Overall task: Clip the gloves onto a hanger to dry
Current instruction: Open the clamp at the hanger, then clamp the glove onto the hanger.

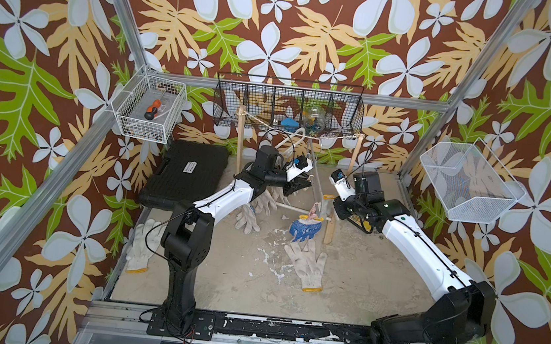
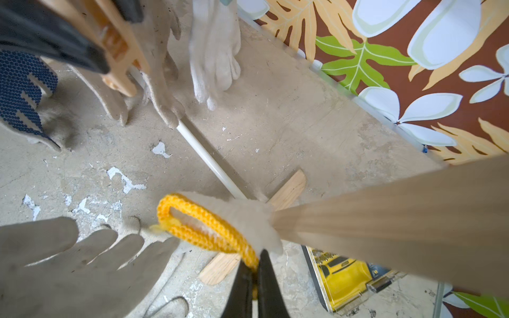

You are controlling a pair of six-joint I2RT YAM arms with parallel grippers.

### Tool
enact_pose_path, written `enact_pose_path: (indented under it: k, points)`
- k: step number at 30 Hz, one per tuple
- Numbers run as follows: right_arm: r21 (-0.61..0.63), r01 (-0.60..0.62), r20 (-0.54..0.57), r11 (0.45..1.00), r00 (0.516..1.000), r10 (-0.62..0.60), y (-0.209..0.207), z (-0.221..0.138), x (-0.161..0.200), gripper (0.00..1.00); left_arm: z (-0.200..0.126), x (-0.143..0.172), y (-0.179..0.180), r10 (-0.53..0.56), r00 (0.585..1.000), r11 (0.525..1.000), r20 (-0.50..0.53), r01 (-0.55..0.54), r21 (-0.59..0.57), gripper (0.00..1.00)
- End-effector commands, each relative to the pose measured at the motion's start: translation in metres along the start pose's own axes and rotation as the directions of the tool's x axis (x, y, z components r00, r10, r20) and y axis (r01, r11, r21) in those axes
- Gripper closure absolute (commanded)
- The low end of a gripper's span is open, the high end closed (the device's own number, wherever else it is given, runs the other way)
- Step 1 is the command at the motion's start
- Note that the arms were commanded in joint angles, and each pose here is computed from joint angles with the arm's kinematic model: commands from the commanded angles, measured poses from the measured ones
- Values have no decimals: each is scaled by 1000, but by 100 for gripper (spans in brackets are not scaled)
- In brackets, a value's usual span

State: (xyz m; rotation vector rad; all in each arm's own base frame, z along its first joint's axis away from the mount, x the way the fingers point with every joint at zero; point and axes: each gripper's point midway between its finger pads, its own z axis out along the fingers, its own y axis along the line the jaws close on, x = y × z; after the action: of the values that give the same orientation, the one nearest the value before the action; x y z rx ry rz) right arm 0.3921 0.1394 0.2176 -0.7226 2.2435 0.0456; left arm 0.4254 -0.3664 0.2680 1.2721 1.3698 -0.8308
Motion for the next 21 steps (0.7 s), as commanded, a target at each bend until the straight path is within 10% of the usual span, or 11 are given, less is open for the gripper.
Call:
enact_pose_path:
  k: [1, 21]
  points:
    - [-15, -41, 44, 999, 998, 42, 2, 6, -12, 100, -4, -15, -2, 8, 999, 1000, 52, -8, 11, 77]
    - [-187, -26, 114, 982, 992, 48, 43, 25, -39, 100, -6, -23, -9, -40, 990, 999, 134, 35, 41, 77]
